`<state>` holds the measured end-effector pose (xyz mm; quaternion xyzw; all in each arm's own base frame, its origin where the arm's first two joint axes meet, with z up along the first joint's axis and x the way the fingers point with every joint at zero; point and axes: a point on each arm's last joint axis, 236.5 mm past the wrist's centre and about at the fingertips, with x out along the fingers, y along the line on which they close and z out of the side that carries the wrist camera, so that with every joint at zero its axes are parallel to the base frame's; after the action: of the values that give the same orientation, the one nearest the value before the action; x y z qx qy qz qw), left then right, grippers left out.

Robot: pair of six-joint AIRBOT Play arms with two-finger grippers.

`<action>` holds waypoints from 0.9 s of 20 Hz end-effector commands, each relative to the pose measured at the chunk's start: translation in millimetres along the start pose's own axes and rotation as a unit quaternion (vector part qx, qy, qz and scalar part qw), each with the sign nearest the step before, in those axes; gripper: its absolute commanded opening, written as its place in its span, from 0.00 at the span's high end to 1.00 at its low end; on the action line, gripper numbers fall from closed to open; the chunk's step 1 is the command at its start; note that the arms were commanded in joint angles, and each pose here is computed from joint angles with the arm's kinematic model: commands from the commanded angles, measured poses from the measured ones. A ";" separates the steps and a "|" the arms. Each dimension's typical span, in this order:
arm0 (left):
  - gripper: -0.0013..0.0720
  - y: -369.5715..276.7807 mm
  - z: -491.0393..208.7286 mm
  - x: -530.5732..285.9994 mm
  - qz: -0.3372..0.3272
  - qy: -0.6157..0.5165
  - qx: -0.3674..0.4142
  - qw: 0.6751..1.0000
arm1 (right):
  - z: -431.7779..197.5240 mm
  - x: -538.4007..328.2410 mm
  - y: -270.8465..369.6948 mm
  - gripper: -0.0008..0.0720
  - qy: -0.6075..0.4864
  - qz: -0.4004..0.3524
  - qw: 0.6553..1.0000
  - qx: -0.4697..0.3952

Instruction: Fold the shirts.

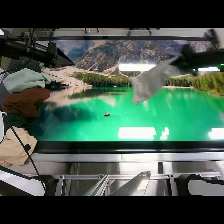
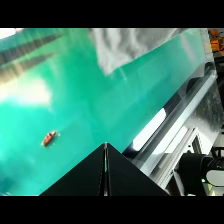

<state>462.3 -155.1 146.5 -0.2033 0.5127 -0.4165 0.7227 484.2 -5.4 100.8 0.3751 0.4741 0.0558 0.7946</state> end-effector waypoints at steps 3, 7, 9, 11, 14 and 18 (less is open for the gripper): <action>0.97 -9.9 -4.0 10.4 -0.007 0.014 0.008 1.000 | -0.7 -140.4 -203.1 0.97 -0.036 -0.209 0.960 0.183; 0.97 -25.3 -9.3 26.7 -0.016 0.032 0.021 0.999 | -59.0 -197.9 -297.4 0.97 -0.068 -0.294 0.909 0.286; 0.97 -33.4 -14.3 34.4 -0.022 0.045 0.028 0.998 | -108.6 -216.7 -336.9 0.97 -0.073 -0.335 0.875 0.341; 0.97 -40.4 -17.9 40.8 -0.026 0.054 0.034 0.998 | -158.6 -223.7 -362.4 0.97 -0.079 -0.350 0.848 0.391; 0.97 -46.7 -20.6 47.1 -0.030 0.061 0.039 0.997 | -213.7 -233.8 -383.4 0.97 -0.117 -0.361 0.812 0.443; 0.97 -50.4 -22.1 50.6 -0.032 0.065 0.048 0.996 | -250.9 -253.7 -398.3 0.34 -0.134 -0.380 0.787 0.466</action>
<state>430.6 -218.3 145.5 -0.1633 0.5327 -0.4706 0.6842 75.5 -268.6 -35.8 0.4941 0.4466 -0.5015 0.5522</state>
